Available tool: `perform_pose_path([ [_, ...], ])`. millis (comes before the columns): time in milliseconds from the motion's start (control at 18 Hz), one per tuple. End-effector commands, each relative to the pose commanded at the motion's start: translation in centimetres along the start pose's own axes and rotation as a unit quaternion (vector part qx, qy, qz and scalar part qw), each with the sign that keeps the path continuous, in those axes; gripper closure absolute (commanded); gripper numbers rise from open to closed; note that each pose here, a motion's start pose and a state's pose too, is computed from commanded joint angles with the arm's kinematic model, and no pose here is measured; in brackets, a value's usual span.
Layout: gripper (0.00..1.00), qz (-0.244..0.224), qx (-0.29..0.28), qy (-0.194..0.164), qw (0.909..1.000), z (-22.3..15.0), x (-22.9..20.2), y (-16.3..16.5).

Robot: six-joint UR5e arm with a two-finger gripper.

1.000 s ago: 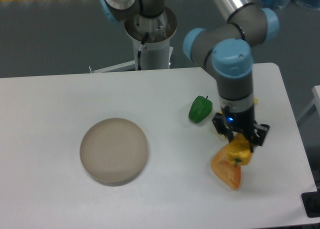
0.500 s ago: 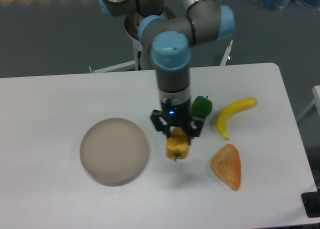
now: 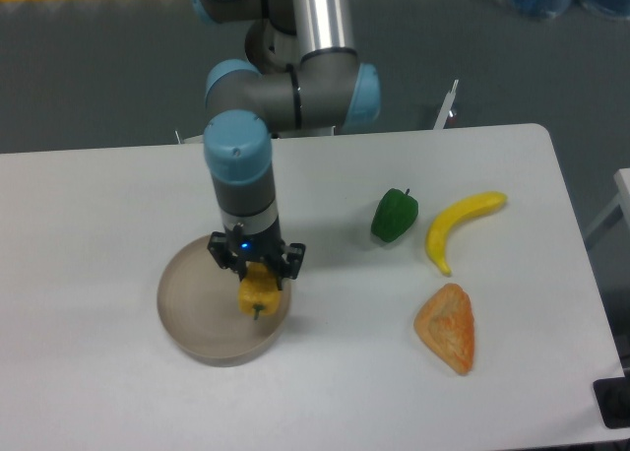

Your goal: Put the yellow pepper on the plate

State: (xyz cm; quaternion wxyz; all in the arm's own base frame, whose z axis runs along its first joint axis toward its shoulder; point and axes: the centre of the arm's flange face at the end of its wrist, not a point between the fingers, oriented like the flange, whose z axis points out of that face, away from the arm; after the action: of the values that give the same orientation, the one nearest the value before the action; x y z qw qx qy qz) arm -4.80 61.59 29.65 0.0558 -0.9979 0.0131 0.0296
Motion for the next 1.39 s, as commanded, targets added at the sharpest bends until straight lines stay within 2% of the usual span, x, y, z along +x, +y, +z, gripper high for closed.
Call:
perform_pose_path([
  [222,0.66,0.012,-0.016,0.005,0.9998,2.4,1.1,0.0],
  [722,0.61,0.018,-0.012,0.003,0.9998,2.6,1.1,-0.3],
  [889,0.22,0.019,-0.009,0.001,0.9998,2.4,1.1,-0.3],
  [944,0.0,0.019,-0.008,0.001,0.9998,2.2,1.1,-0.3],
  [1278,0.0,0.021,0.004,0.001,0.9998,0.9,0.9,-0.6],
  [1389,0.0,0.02,0.015,-0.005,0.9997,-0.5,0.6,-0.8],
])
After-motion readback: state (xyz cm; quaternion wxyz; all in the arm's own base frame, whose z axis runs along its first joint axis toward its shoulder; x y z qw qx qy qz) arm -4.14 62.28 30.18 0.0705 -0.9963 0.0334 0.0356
